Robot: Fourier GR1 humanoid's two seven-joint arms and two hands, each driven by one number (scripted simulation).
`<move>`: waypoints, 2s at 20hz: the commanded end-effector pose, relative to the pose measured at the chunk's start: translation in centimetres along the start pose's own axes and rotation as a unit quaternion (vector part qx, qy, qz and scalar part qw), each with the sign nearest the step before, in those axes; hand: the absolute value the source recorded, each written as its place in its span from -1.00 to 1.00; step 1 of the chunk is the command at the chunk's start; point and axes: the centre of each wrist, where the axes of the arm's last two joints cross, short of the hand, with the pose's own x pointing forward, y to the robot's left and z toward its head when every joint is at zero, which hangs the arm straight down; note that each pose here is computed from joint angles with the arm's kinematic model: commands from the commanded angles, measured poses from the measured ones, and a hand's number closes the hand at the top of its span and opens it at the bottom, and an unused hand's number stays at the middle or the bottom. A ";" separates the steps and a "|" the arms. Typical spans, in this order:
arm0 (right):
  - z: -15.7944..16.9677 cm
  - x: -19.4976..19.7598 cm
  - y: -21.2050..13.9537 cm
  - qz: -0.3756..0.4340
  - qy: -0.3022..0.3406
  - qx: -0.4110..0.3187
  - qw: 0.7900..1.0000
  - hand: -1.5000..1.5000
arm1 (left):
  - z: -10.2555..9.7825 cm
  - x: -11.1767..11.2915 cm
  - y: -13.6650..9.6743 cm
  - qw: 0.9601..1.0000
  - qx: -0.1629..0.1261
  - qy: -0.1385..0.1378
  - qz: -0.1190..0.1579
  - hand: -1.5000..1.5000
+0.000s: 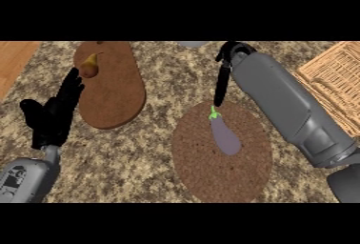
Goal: Pick the eggplant from the placemat and place it in the basket
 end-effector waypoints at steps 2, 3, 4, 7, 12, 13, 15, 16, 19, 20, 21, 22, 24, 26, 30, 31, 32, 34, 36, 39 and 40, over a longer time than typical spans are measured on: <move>2.2 2.4 -3.3 0.075 0.042 0.127 0.988 -1.00 | -0.2 0.1 0.3 1.000 -0.002 0.001 0.002 0.00; 2.1 3.1 -2.8 0.082 0.048 0.136 0.986 -1.00 | -1.0 0.4 0.0 1.000 0.006 0.006 0.007 0.00; 1.7 1.9 -3.8 0.076 0.046 0.153 0.984 -1.00 | -0.6 -0.4 0.5 1.000 0.006 0.002 0.000 0.00; 1.3 1.9 -3.7 0.078 0.053 0.165 0.982 -1.00 | 0.1 -1.1 -0.6 1.000 0.009 0.005 0.006 0.00; 0.8 3.1 -2.7 0.040 0.053 0.166 0.984 -1.00 | 0.2 -0.2 1.5 1.000 0.009 0.009 0.008 0.00; 0.4 3.4 -1.7 0.034 0.044 0.148 0.987 -1.00 | 0.1 -1.6 1.6 1.000 0.018 0.005 0.003 0.00; 1.2 2.6 -3.7 0.024 0.044 0.153 0.987 -1.00 | 0.7 -0.7 1.0 1.000 0.010 0.013 0.011 0.00; -0.1 3.3 -1.0 0.018 0.045 0.147 0.988 -1.00 | 0.4 -0.6 0.9 1.000 0.021 0.018 0.009 0.00; 0.0 2.7 -1.7 0.014 0.033 0.154 0.987 -1.00 | 0.2 0.1 1.2 1.000 0.023 0.002 0.002 0.00; -1.4 2.2 0.2 0.017 0.032 0.157 0.987 -1.00 | 0.1 -0.6 1.7 0.999 0.028 0.016 0.004 0.00; -1.3 2.7 0.4 0.008 0.038 0.152 0.988 -1.00 | 1.2 -1.7 1.6 0.999 0.027 0.015 0.014 0.00; -2.6 1.3 1.9 0.016 0.032 0.158 0.987 -1.00 | 1.2 -1.1 0.6 0.999 0.030 0.012 0.004 0.00; -1.3 4.3 3.3 0.018 0.025 0.167 0.985 -1.00 | 0.7 -3.7 1.2 0.999 0.029 0.026 0.005 0.00; -3.1 0.7 3.0 0.003 0.019 0.160 0.987 -1.00 | 1.6 -1.3 3.0 0.999 0.027 0.018 0.007 0.00; -1.7 1.9 3.3 0.020 -0.002 0.134 0.991 -1.00 | 2.4 -2.0 2.9 0.999 0.038 0.018 0.007 0.00; -3.6 0.2 4.8 0.015 0.001 0.134 0.991 -1.00 | 0.5 -2.2 2.7 0.999 0.025 0.024 0.005 0.00; -2.8 1.3 4.9 0.016 -0.003 0.126 0.992 -1.00 | 1.5 -1.5 2.1 0.999 0.032 0.018 0.006 0.00; -2.4 1.4 5.0 0.020 -0.009 0.123 0.992 -1.00 | -0.8 -1.5 2.5 0.999 0.038 0.022 0.000 0.00; -1.8 1.5 4.9 0.020 -0.005 0.119 0.993 -1.00 | 1.0 -1.1 3.1 0.999 0.033 0.017 0.000 0.00; -3.3 -0.9 5.4 0.011 -0.017 0.128 0.992 -1.00 | 0.9 -0.7 3.8 0.999 0.030 0.014 0.004 0.00; -2.4 1.7 6.1 0.001 -0.005 0.127 0.992 -1.00 | 1.5 -1.2 1.8 1.000 0.022 0.011 0.009 0.00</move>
